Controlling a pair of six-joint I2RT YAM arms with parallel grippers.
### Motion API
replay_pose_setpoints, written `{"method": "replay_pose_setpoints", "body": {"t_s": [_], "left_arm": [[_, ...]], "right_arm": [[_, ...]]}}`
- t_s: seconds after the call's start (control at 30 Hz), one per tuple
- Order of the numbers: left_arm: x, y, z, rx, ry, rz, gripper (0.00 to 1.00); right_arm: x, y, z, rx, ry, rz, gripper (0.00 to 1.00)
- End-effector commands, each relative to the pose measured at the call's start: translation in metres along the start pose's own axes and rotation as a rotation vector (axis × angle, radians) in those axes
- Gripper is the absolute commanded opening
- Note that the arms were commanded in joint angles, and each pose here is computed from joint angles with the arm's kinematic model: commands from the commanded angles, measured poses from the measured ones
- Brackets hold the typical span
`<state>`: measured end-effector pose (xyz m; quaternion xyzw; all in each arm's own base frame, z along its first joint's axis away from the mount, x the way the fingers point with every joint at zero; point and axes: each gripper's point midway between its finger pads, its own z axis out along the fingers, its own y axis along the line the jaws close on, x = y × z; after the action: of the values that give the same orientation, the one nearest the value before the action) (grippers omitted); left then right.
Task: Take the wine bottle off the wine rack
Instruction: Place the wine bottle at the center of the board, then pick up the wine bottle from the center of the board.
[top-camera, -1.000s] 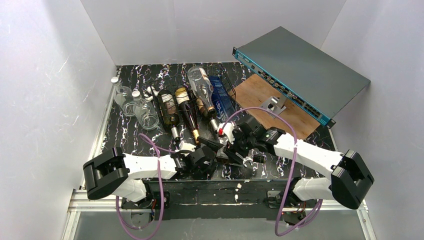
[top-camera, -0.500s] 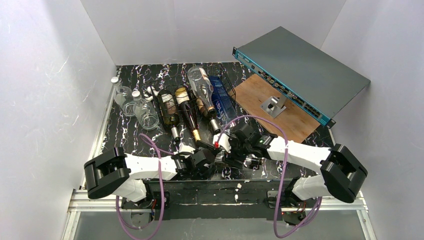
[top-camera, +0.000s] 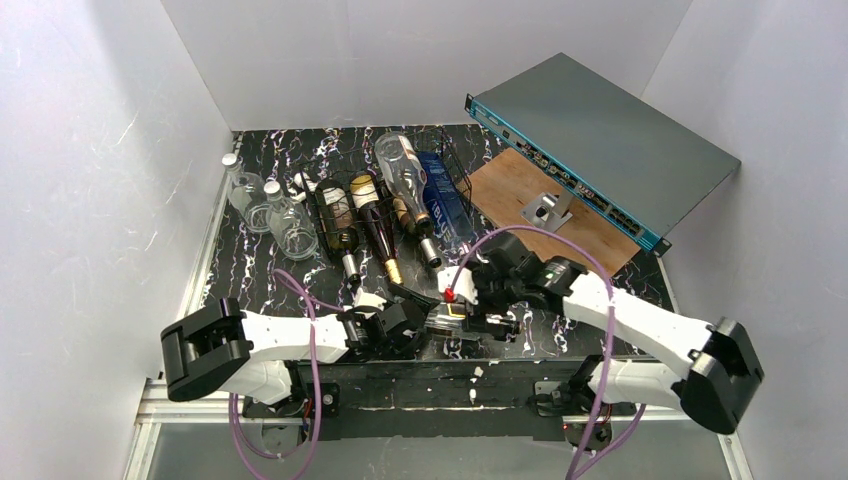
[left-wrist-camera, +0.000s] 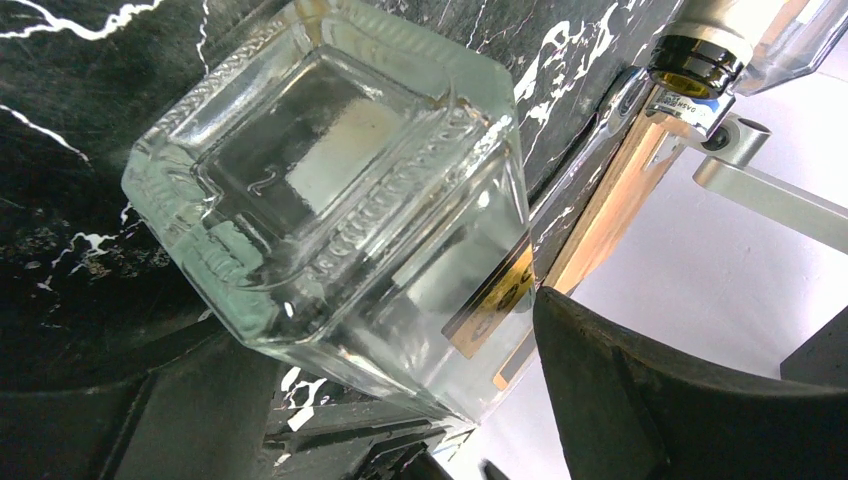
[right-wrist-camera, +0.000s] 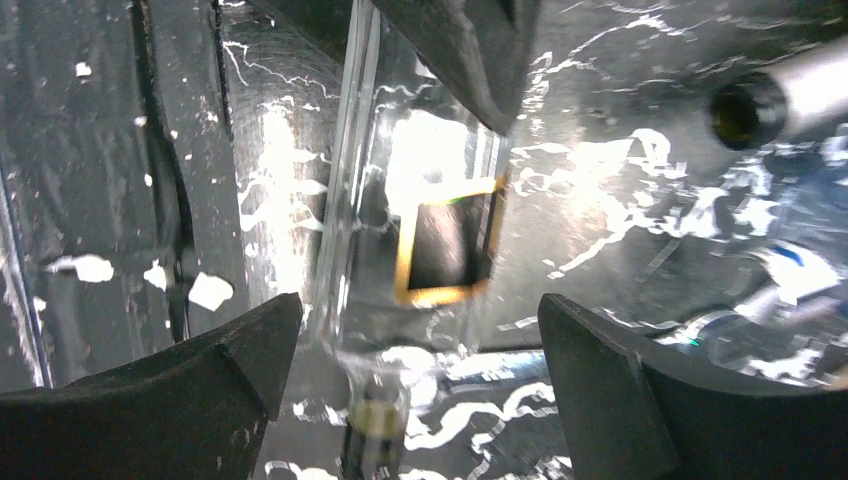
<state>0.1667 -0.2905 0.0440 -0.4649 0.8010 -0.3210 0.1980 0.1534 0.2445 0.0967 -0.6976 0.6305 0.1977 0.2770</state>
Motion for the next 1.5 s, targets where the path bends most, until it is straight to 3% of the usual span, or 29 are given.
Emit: {"method": "replay_pose_setpoints", "body": {"t_s": [0.0, 0.27, 0.4, 0.57, 0.8, 0.87, 1.03, 1.2, 1.27, 1.47], "left_arm": [[-0.038, 0.055, 0.004, -0.166, -0.141, -0.065, 0.86], [-0.036, 0.053, 0.004, -0.153, -0.13, -0.063, 0.86], [-0.035, 0.051, 0.004, -0.146, -0.124, -0.063, 0.87], [-0.035, 0.048, 0.002, -0.133, -0.119, -0.062, 0.9], [-0.031, 0.031, -0.005, -0.081, -0.099, -0.045, 0.97], [-0.032, 0.027, -0.008, -0.071, -0.1, -0.038, 0.98], [-0.031, 0.026, -0.008, -0.065, -0.094, -0.044, 0.98], [-0.025, 0.018, -0.009, -0.041, -0.073, -0.044, 0.98], [-0.024, 0.014, -0.011, -0.031, -0.068, -0.039, 0.98], [-0.021, 0.002, -0.023, 0.015, -0.035, 0.01, 0.98]], "right_arm": [[0.006, 0.012, -0.038, -0.056, 0.031, -0.095, 0.98], [0.076, 0.022, -0.034, -0.057, 0.224, -0.149, 0.98], [0.098, 0.021, -0.026, -0.061, 0.274, -0.156, 0.92], [0.115, 0.03, -0.016, -0.12, 0.293, -0.152, 0.76], [0.102, 0.026, -0.011, -0.108, 0.234, -0.159, 0.39], [0.097, 0.024, -0.012, -0.095, 0.214, -0.148, 0.4], [0.089, 0.024, -0.011, -0.089, 0.183, -0.115, 0.66], [0.086, 0.023, -0.004, -0.085, 0.161, -0.093, 0.65], [0.088, 0.021, -0.003, -0.082, 0.168, -0.089, 0.6], [0.086, 0.02, -0.009, -0.074, 0.171, -0.1, 0.24]]}}
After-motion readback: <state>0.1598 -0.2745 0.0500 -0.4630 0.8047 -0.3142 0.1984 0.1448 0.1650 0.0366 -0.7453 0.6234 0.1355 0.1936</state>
